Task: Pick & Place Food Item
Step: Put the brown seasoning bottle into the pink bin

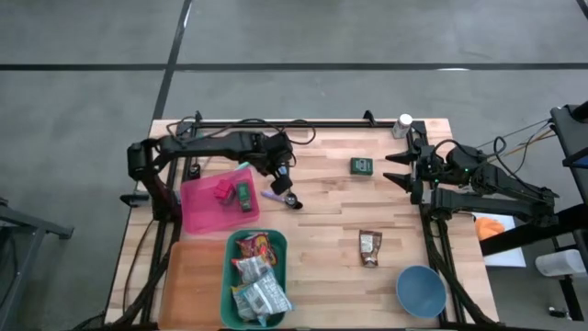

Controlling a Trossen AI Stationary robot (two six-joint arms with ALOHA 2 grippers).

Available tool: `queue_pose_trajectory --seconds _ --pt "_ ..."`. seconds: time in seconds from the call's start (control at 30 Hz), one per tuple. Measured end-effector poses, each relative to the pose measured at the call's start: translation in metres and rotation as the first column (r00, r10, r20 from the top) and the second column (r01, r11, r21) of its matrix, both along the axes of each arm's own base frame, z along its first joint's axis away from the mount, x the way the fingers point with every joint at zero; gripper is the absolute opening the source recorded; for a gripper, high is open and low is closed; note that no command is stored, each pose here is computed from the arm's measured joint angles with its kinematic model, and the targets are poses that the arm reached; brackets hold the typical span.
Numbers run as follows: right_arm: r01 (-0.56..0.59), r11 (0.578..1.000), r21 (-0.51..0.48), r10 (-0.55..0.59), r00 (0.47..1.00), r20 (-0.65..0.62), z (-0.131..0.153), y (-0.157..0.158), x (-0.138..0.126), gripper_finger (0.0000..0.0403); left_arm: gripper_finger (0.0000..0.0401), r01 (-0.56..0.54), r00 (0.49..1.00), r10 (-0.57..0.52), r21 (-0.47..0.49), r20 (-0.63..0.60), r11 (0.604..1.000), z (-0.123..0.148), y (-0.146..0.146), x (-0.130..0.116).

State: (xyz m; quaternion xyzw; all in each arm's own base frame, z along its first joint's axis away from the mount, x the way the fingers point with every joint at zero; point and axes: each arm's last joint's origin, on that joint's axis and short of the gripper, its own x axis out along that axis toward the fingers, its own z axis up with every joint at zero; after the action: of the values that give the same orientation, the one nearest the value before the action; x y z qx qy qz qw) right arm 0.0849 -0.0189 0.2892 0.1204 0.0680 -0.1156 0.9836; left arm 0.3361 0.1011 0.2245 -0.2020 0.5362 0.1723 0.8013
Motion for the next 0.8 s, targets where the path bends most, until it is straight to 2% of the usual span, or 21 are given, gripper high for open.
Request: queue_pose_trajectory --seconds 0.5,0.8 --pt "0.0 1.0 0.0 0.0 1.0 0.0 0.0 0.0 0.0 0.0286 0.0383 -0.002 0.999 0.002 0.0 0.04 1.0 -0.03 -0.001 -0.005" --pt "0.0 1.0 0.0 0.0 1.0 0.0 0.0 0.0 0.0 0.0286 0.0383 -0.049 0.998 0.05 -0.025 0.034 0.998 -0.049 -0.003 -0.013"
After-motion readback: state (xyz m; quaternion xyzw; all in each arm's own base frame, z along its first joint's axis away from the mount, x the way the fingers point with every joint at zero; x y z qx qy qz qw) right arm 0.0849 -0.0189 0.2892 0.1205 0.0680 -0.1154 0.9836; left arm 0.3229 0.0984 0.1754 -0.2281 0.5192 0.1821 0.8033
